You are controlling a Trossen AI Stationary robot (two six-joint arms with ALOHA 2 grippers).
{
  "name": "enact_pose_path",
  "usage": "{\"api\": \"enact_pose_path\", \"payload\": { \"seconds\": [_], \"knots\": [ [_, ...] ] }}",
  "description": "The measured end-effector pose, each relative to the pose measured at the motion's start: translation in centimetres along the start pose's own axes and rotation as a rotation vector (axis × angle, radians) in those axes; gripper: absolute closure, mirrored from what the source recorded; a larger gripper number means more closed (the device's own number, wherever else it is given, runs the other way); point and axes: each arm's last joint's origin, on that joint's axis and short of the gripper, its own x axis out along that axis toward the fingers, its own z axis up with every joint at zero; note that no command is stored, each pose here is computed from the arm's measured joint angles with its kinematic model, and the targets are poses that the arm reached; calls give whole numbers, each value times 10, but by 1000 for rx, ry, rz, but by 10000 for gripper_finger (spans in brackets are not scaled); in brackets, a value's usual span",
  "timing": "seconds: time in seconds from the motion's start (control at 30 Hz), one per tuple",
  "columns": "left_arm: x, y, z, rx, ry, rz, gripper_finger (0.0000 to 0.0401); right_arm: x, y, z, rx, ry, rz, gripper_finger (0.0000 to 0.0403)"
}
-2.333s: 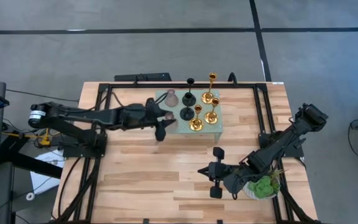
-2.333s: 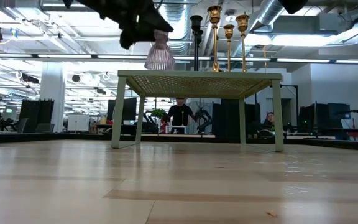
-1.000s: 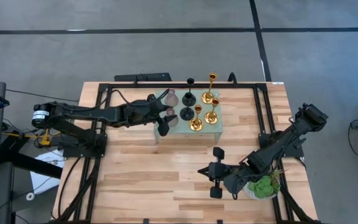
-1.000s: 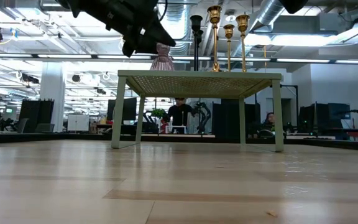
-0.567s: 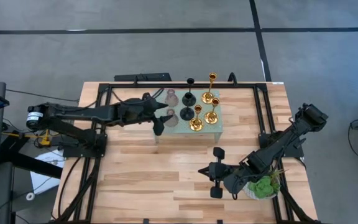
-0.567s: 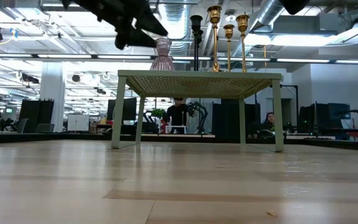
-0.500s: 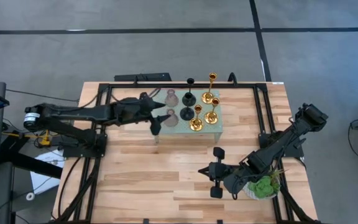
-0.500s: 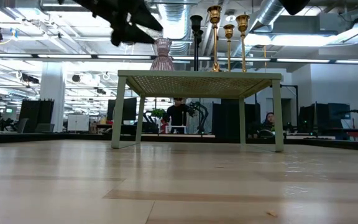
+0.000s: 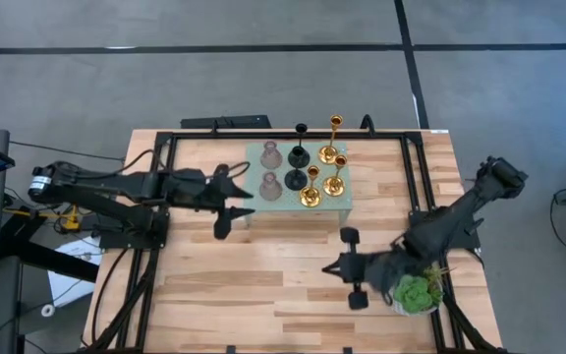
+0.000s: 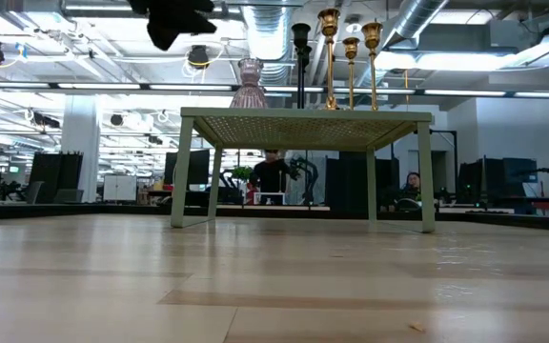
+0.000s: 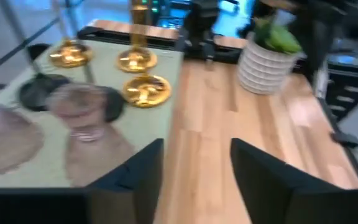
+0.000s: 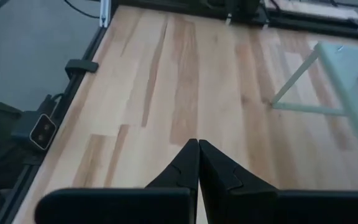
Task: Pick & Place candle stick holders
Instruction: Return to Home Position
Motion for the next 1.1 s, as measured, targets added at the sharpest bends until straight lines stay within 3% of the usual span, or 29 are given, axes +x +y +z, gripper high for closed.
{"api": "enact_pose_path", "payload": {
  "seconds": [0.17, 0.27, 0.4, 0.57, 0.77, 0.97, 1.1],
  "knots": [
    [-2, -17, -2, 129, -6, -27, 292, -22, -31, 15, -74, -53, 58, 403],
    [-7, -28, -2, 194, -27, 59, 338, -37, -53, 18, -105, -80, 86, 403],
    [-20, -43, -3, 284, -57, 133, 390, -59, -81, 8, -87, -111, 35, 403],
    [-43, -54, 0, 318, -115, 139, 395, -94, -105, -18, -42, -191, 15, 403],
    [-56, -55, 3, 331, -155, 166, 395, -132, -118, -45, -145, -374, 182, 403],
    [-54, -56, 10, 441, -194, 197, 395, -152, -134, -63, -199, -426, 136, 403],
    [-60, -51, 17, 434, -250, 210, 395, -168, -140, -73, -161, -456, 100, 403]
  ]
}}
